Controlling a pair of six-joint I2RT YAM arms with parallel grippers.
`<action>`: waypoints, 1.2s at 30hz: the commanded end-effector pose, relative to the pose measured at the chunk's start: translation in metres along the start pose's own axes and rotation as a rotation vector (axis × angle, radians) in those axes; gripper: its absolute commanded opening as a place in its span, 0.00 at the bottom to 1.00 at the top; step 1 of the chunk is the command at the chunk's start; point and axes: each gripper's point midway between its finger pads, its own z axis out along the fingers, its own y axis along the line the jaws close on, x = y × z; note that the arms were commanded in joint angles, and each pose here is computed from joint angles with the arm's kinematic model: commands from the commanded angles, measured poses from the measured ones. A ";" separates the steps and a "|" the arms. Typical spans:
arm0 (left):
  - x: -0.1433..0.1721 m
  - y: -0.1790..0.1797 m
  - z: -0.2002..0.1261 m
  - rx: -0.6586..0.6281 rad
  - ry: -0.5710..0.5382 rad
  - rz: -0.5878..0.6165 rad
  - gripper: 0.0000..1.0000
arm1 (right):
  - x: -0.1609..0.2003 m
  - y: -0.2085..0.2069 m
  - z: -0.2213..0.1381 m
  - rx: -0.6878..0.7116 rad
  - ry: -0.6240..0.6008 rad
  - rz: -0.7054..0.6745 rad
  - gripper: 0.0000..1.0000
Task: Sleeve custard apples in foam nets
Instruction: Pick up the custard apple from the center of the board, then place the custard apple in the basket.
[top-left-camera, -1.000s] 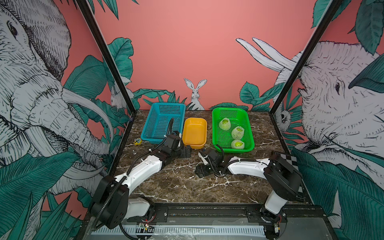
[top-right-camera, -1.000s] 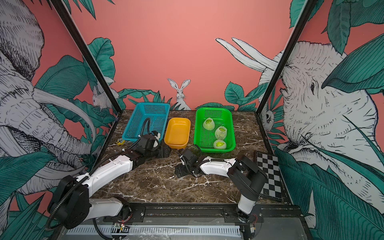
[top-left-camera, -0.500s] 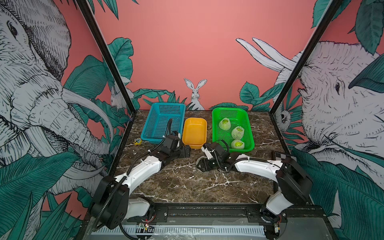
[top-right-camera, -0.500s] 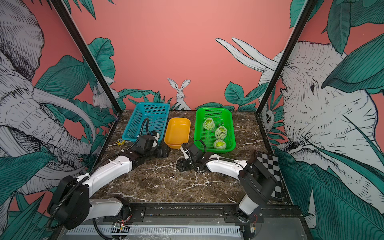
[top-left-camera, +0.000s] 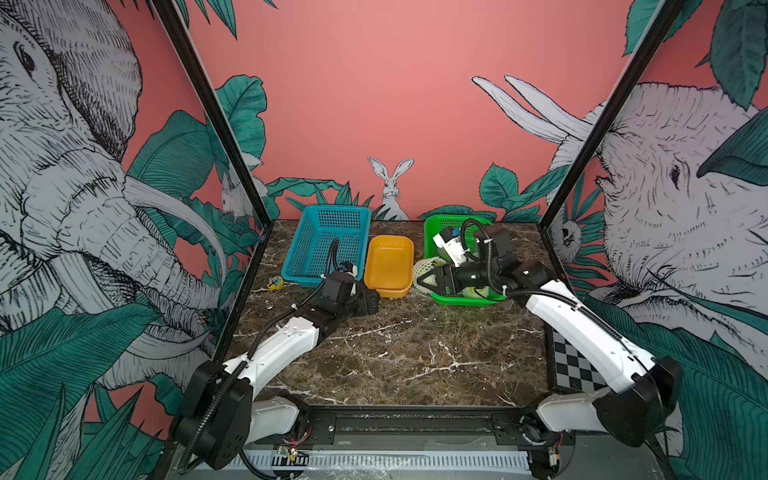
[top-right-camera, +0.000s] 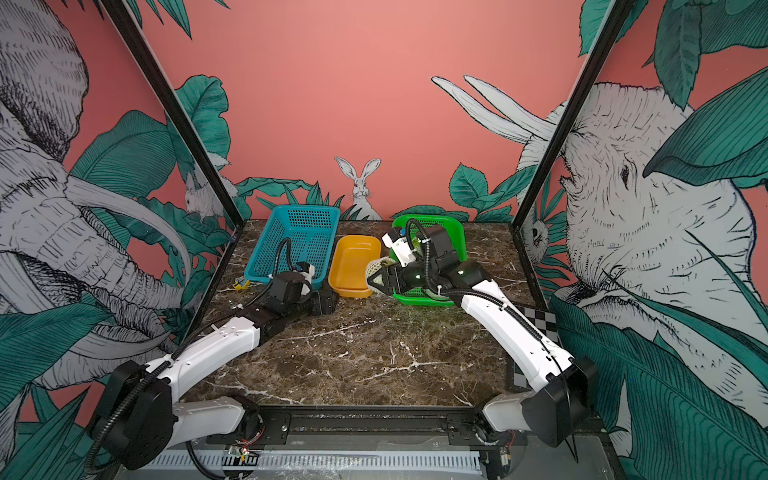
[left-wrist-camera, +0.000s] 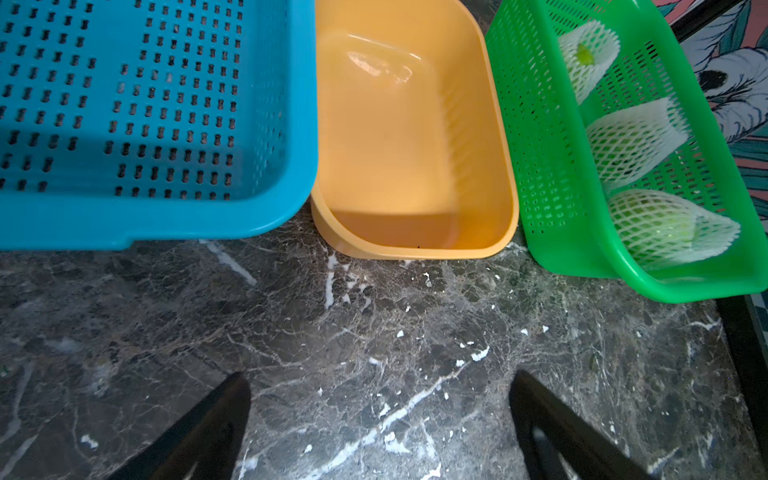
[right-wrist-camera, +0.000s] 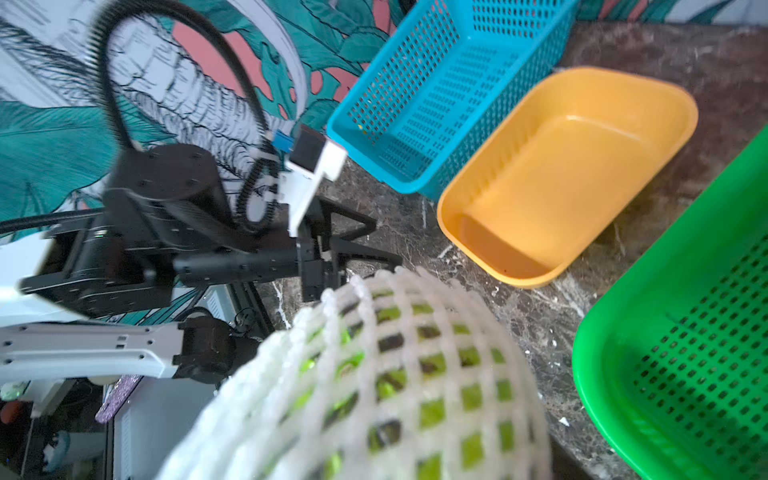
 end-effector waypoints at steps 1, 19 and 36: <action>0.001 -0.001 0.001 0.025 -0.013 -0.027 0.99 | -0.014 0.035 -0.028 -0.118 -0.018 -0.136 0.68; 0.015 -0.008 0.016 0.086 0.032 -0.076 0.99 | -0.094 0.081 -0.082 -0.142 -0.197 -0.373 0.71; 0.013 -0.010 0.016 0.097 0.034 -0.080 0.99 | -0.104 0.086 -0.086 -0.162 -0.235 -0.387 0.71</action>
